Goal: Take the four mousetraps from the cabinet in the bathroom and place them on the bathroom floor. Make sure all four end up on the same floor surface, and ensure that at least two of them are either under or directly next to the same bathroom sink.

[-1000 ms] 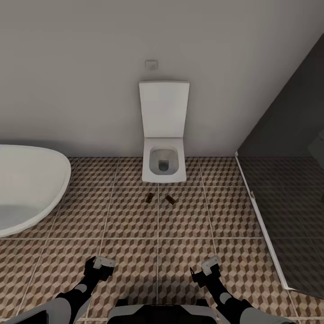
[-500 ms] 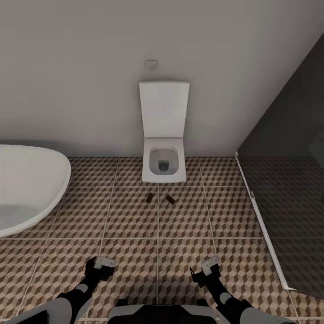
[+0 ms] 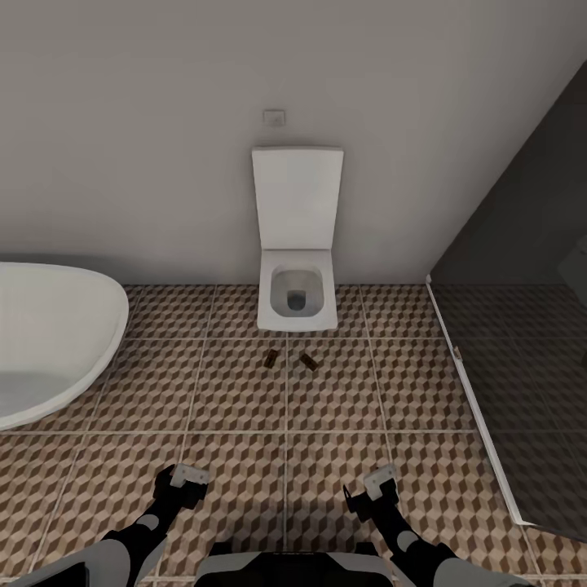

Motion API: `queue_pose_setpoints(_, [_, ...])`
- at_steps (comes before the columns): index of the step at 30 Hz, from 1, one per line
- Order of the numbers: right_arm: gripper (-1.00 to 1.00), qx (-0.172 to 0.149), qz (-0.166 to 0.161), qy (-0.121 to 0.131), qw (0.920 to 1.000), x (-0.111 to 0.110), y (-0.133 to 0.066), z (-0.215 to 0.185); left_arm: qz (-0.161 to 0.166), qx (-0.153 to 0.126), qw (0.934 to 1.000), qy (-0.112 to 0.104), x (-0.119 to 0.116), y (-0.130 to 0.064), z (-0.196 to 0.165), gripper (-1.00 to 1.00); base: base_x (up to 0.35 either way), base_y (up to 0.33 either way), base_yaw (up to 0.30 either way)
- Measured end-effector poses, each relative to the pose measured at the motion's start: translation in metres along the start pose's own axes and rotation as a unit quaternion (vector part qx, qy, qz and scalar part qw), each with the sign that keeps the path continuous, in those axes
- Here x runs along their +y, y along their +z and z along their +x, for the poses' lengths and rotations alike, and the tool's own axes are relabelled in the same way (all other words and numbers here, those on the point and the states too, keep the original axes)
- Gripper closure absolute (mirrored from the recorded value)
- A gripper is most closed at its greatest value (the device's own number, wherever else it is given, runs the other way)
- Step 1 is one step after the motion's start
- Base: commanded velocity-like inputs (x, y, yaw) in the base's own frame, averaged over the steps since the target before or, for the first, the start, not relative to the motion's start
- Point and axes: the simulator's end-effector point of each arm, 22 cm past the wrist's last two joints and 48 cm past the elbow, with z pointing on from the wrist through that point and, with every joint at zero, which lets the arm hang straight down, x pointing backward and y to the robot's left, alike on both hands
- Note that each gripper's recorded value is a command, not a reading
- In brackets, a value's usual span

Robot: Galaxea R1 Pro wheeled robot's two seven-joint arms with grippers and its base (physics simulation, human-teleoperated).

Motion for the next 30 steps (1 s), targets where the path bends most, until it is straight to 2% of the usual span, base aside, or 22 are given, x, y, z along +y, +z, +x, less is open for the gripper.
queue_pose_setpoints(10, [-1.00, 0.009, -0.003, 0.001, 1.0000, 0.006, -0.010, 0.015, -0.001, -0.006, 1.0000, 0.000, 0.002, -0.002, -0.007, -1.00, 0.000, 0.000, 0.000])
queue_pose_setpoints(24, [-1.00, -0.001, 0.004, -0.001, 1.0000, -0.003, -0.013, 0.006, -0.004, -0.017, 0.9999, 0.000, 0.004, -0.005, -0.019, -1.00, 0.000, 0.000, -0.013])
queue_pose_setpoints(28, [-1.00, -0.003, 0.012, -0.004, 0.9999, -0.014, -0.015, 0.006, -0.005, -0.020, 0.9998, 0.000, 0.005, -0.006, -0.022, -1.00, 0.000, 0.000, -0.076])
queue_pose_setpoints(30, [-1.00, -0.003, 0.020, -0.007, 0.9998, -0.027, -0.017, 0.008, -0.005, -0.021, 0.9998, 0.000, 0.006, -0.006, -0.024, -1.00, 0.000, 0.000, -0.094])
